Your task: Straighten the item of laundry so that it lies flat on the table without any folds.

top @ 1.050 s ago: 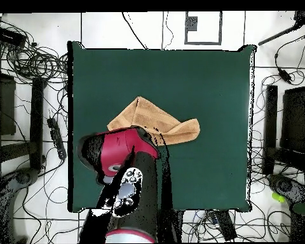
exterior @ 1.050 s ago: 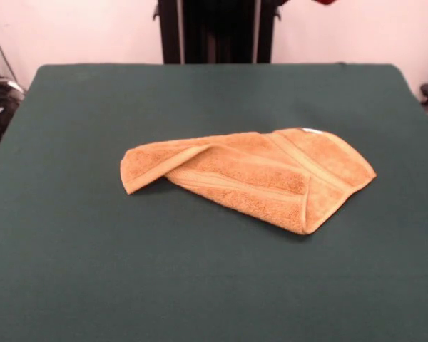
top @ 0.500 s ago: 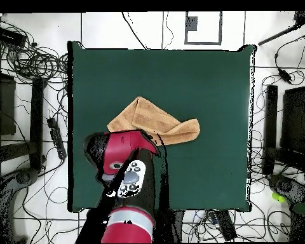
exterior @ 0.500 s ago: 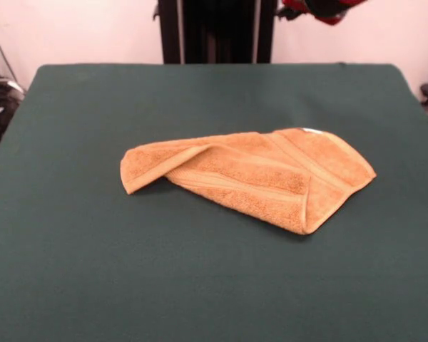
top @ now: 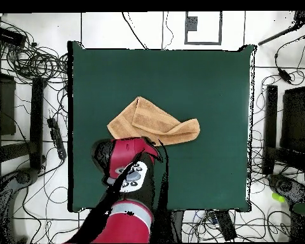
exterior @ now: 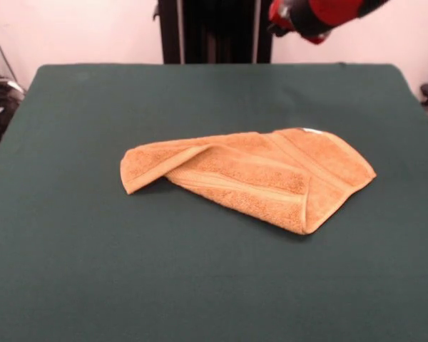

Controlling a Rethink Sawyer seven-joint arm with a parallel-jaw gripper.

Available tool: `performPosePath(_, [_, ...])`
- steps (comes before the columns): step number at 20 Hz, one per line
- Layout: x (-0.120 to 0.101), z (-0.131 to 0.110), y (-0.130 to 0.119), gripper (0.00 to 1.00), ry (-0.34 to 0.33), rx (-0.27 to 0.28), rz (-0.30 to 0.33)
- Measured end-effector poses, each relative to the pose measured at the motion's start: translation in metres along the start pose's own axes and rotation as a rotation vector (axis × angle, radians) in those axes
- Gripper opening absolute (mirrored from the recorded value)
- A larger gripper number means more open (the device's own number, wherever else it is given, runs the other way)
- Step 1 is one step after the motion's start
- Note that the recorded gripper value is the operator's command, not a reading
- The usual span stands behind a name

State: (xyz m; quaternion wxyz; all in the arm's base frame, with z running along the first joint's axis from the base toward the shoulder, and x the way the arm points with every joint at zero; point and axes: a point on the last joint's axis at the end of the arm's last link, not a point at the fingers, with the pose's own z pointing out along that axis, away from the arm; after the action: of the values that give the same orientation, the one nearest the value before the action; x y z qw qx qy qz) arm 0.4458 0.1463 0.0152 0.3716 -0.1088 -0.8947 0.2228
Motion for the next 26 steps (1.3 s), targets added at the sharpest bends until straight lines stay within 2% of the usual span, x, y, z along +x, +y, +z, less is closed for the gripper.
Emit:
performPosePath(4, [-0.014,0.015,0.000,0.00,-0.051,-0.008,0.013])
performPosePath(7, [-0.019,0.025,0.002,0.00,-0.064,-0.008,0.013])
performPosePath(19, [-0.031,0.084,0.005,0.00,0.008,0.052,0.015])
performPosePath(23, [-0.039,0.096,0.003,0.00,0.003,0.066,0.022])
performPosePath(26, [-0.054,0.105,0.001,0.00,-0.029,0.077,0.031])
